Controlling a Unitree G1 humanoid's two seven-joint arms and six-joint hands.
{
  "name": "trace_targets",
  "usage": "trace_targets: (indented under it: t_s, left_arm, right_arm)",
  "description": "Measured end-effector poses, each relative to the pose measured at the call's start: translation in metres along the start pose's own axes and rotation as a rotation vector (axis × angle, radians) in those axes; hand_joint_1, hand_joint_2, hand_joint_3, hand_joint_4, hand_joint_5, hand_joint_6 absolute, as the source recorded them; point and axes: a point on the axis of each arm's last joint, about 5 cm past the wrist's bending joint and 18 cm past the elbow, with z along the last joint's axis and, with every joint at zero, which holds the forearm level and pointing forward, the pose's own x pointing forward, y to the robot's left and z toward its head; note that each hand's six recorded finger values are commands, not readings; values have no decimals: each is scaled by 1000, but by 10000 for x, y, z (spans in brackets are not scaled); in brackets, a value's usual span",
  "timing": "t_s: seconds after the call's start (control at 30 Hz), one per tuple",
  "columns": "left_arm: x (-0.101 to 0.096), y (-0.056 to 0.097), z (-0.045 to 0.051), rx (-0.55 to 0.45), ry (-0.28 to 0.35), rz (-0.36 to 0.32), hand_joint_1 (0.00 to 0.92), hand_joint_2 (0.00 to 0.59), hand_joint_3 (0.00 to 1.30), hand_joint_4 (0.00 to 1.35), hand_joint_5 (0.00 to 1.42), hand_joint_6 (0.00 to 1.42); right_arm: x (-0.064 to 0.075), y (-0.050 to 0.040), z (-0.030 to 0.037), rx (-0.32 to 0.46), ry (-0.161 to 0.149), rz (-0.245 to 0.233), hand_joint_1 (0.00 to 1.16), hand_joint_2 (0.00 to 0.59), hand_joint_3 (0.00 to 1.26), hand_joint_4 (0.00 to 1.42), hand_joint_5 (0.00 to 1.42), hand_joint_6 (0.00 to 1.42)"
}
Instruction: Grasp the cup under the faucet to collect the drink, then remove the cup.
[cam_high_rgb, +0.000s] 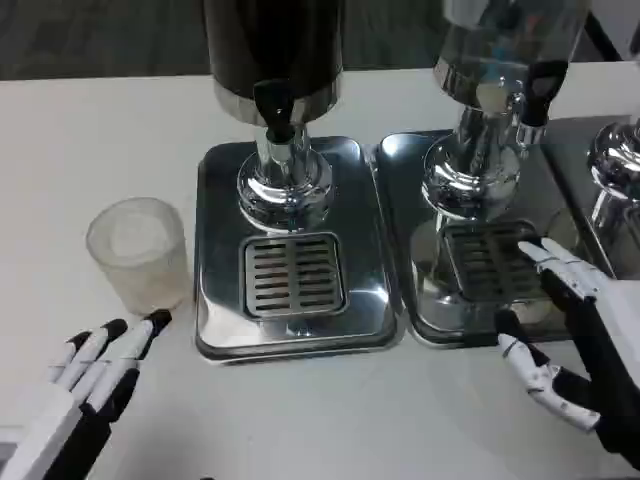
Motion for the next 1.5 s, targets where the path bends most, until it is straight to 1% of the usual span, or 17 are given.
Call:
trace_targets:
  t_s: [0.47,0.57,0.6,0.67,0.83,0.87,1.0,1.07,1.27,1.4,1.43,1.5]
  left_arm:
    - [2,-3,2,-6,0,2,0,41,0,0,0,0]
    - [12,23,-16,-25,-2,23,0,34,0,0,0,0]
    - [24,44,-42,-26,-3,30,0,32,0,0,0,0]
    - [44,68,-78,-39,-3,46,0,28,0,0,0,0]
    - [67,76,-128,-78,-9,79,0,19,0,0,0,1]
    - [81,85,-146,-87,-8,94,0,14,0,0,0,11]
    - [146,152,-244,-127,15,197,0,8,0,0,0,39]
    - [183,159,-276,-141,16,224,0,0,0,0,0,80]
    - [317,228,-426,-181,54,330,0,0,0,0,9,97]
    - [419,270,-518,-200,84,354,0,0,0,0,42,141]
    - [453,286,-555,-212,104,356,0,0,0,0,69,168]
    - [490,307,-595,-215,123,348,3,0,0,0,102,194]
  right_arm:
    - [0,-1,0,3,1,0,329,446,197,119,173,264]
    - [12,3,22,9,9,1,329,446,197,119,173,264]
    - [24,14,37,10,14,4,329,446,197,119,173,264]
    - [39,31,75,17,14,2,329,446,197,119,175,264]
    - [50,10,113,14,9,-15,334,442,197,119,181,267]
    - [48,13,116,14,11,-15,335,441,197,119,181,268]
    - [28,32,120,17,24,-10,340,439,198,124,183,269]
    - [29,35,124,20,26,-11,341,439,199,125,183,270]
    - [38,50,142,32,27,-17,345,438,200,135,184,271]
    - [53,57,155,38,22,-20,348,438,200,149,184,271]
    - [58,62,160,40,20,-19,349,438,200,151,184,271]
    - [62,72,170,44,17,-17,349,438,203,155,184,271]
